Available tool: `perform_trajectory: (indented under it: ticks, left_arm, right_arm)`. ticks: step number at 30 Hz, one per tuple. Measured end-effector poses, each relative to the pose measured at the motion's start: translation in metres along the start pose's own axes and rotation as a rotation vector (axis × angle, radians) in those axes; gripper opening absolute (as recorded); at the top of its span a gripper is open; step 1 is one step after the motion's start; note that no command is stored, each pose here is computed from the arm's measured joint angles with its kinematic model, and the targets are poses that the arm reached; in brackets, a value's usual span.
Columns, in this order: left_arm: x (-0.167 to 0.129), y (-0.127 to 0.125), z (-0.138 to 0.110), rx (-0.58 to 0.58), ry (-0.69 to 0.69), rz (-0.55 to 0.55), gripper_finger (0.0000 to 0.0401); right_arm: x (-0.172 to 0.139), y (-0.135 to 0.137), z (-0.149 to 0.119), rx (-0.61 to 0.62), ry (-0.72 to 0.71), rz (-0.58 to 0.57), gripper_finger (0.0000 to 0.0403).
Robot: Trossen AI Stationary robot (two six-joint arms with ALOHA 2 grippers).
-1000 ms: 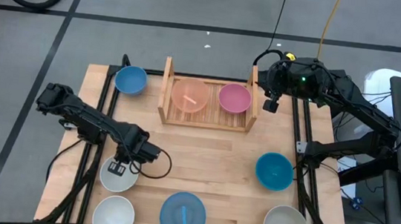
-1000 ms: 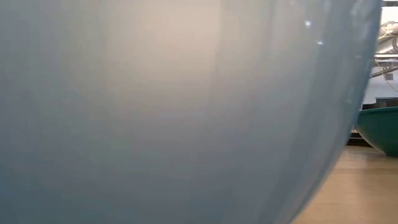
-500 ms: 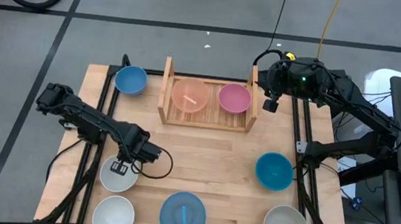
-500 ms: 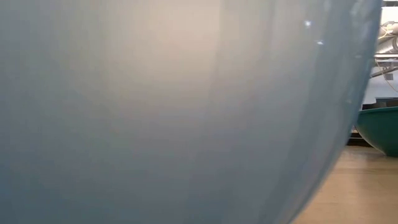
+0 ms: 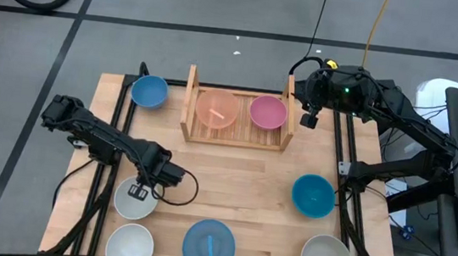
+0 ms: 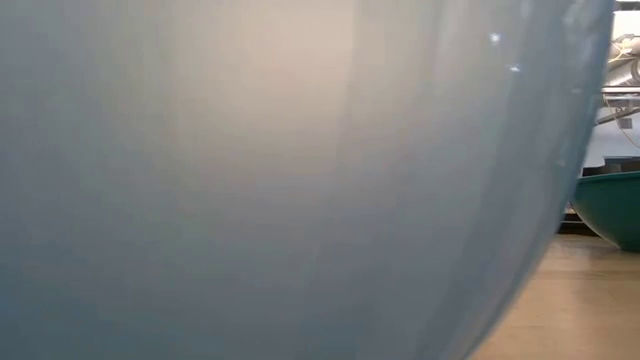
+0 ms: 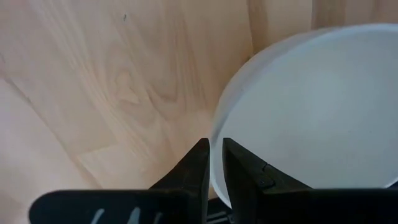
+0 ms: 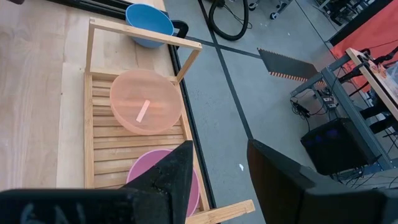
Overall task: Place and stack bowls onto a shelf
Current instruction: Stack the top white bowl on top of the pink bowl on the shelf
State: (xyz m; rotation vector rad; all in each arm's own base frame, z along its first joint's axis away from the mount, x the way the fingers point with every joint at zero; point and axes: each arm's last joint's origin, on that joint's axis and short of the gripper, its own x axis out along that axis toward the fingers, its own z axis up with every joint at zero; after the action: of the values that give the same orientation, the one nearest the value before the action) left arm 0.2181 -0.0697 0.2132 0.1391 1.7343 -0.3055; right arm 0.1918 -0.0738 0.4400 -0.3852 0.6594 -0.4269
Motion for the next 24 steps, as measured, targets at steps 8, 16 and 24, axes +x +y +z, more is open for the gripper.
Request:
perform_trajectory:
  ticks: [8,16,24]
  left_arm:
    - [-0.0001,-0.0001,0.0049,0.026,-0.051,-0.001,0.0049]
    - [0.0,-0.0001,0.0051,0.035,-0.052,-0.002,0.0049]
    - [-0.0001,-0.0013,0.0049,0.036,-0.051,-0.042,0.0049]
  right_arm:
    - [0.0,0.0001,-0.0001,-0.005,0.001,0.0,0.0144]
    - [0.0,0.0001,-0.0001,-0.022,0.001,0.001,0.0144]
    - [0.0,0.0001,-0.0001,-0.024,0.001,0.001,0.0144]
